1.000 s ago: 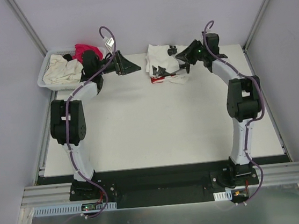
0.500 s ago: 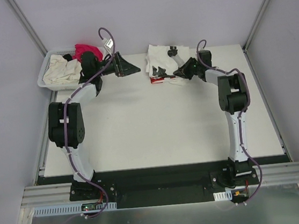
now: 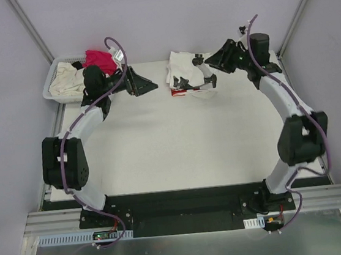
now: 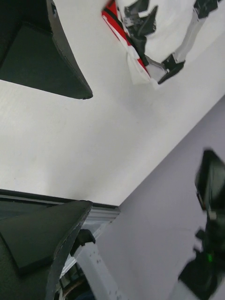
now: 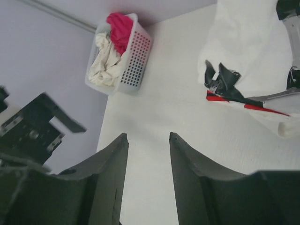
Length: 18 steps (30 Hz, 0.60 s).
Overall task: Fold and stack the t-shirts
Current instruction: Put the neatly folded tshirt into the corner of the board with the right arm
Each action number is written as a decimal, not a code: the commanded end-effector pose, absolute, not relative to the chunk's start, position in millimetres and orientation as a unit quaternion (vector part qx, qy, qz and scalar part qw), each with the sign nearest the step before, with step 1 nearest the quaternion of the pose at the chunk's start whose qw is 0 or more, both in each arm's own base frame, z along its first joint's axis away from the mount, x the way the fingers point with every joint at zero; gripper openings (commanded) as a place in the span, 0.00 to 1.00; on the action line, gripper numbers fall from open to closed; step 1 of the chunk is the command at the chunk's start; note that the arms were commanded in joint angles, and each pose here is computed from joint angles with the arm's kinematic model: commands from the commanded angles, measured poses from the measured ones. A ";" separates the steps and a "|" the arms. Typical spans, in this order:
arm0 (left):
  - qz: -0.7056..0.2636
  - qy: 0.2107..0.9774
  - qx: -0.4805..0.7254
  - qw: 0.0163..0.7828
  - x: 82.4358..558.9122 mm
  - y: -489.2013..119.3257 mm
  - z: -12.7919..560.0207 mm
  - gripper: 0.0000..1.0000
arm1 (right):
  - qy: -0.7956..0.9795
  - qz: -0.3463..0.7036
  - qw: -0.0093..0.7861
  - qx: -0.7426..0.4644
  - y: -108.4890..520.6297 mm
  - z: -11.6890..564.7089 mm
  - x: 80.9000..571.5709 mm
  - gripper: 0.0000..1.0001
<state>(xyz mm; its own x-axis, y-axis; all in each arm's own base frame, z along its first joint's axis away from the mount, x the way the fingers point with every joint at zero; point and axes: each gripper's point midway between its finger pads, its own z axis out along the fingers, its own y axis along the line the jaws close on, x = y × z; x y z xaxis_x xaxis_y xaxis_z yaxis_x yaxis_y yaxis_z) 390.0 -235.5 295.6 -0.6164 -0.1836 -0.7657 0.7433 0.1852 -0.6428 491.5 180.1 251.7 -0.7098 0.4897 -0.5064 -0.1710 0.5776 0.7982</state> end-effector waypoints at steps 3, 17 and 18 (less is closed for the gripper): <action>-0.424 0.712 0.199 0.523 360.9 -228.9 278.9 0.89 | 0.816 0.306 0.491 0.008 144.2 285.1 374.9 0.48; -0.166 0.750 -0.005 0.640 332.0 -140.3 276.2 0.92 | 0.781 0.136 0.607 0.055 71.3 292.5 310.6 0.56; -0.164 0.752 -0.007 0.639 329.2 -138.3 271.2 0.92 | 0.782 0.136 0.606 0.056 70.8 292.2 309.0 0.56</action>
